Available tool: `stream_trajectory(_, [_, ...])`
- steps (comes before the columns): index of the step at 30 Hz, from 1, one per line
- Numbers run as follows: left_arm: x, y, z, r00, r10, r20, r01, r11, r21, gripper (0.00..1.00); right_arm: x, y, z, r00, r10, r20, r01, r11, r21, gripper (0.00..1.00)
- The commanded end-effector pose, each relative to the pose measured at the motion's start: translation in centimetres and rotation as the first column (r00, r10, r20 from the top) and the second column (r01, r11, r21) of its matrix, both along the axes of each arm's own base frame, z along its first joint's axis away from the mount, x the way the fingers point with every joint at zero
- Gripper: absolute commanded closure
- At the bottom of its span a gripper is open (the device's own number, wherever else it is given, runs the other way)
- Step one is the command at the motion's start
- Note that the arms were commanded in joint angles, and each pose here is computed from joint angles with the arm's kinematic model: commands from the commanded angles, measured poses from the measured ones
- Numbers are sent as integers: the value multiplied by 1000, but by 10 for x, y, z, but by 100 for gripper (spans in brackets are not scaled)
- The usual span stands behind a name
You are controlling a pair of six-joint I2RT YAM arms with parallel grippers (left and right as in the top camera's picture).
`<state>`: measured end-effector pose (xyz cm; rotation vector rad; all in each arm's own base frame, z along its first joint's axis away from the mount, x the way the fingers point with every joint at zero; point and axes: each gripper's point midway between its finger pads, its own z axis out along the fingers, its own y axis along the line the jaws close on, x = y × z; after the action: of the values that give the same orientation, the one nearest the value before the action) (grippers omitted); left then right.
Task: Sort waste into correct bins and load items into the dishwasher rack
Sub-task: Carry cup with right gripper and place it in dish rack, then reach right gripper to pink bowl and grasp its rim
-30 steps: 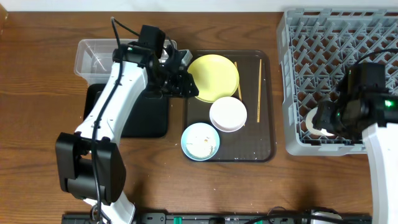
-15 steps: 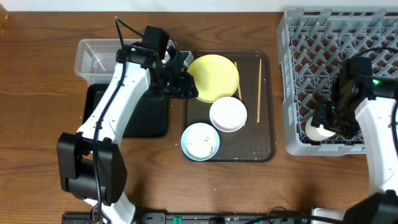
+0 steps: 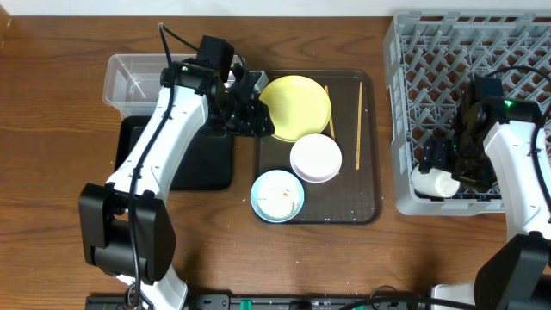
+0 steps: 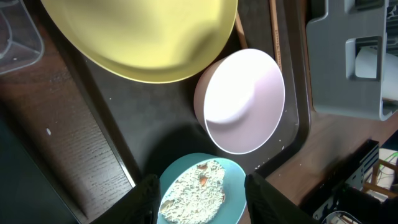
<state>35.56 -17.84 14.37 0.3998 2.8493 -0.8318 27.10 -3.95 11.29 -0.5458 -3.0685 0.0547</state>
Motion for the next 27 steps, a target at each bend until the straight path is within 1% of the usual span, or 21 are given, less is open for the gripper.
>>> stream_trajectory(1, [0,2,6,1000,3,22,-3,1000,7,52,6,0,5,1000,-11,29,10,1000,23,10])
stream_trajectory(5, [1,5,16,998,8,56,-9,1000,20,52,24,13,26,994,22,111,-33,995,99,12])
stream_trajectory(9, [1,12,34,992,20,123,-26,998,49,52,41,21,60,974,42,221,-73,989,132,13])
stream_trajectory(12, [0,16,48,985,26,168,-36,998,56,53,56,37,90,937,94,336,-158,973,167,14])
stream_trajectory(15, [1,23,55,979,67,192,-84,993,81,52,72,64,106,888,159,431,-253,953,168,16])
stream_trajectory(17, [2,27,55,977,91,192,-110,989,94,52,76,79,108,873,187,451,-287,944,165,18])
stream_trajectory(21, [3,31,54,975,111,194,-136,984,117,52,86,129,97,841,253,477,-372,912,171,22])
stream_trajectory(24, [8,45,50,964,186,192,-218,962,165,52,85,158,79,842,294,452,-410,893,185,24])
stream_trajectory(27, [11,55,48,954,228,194,-264,946,189,52,81,173,50,867,326,377,-410,897,167,25])
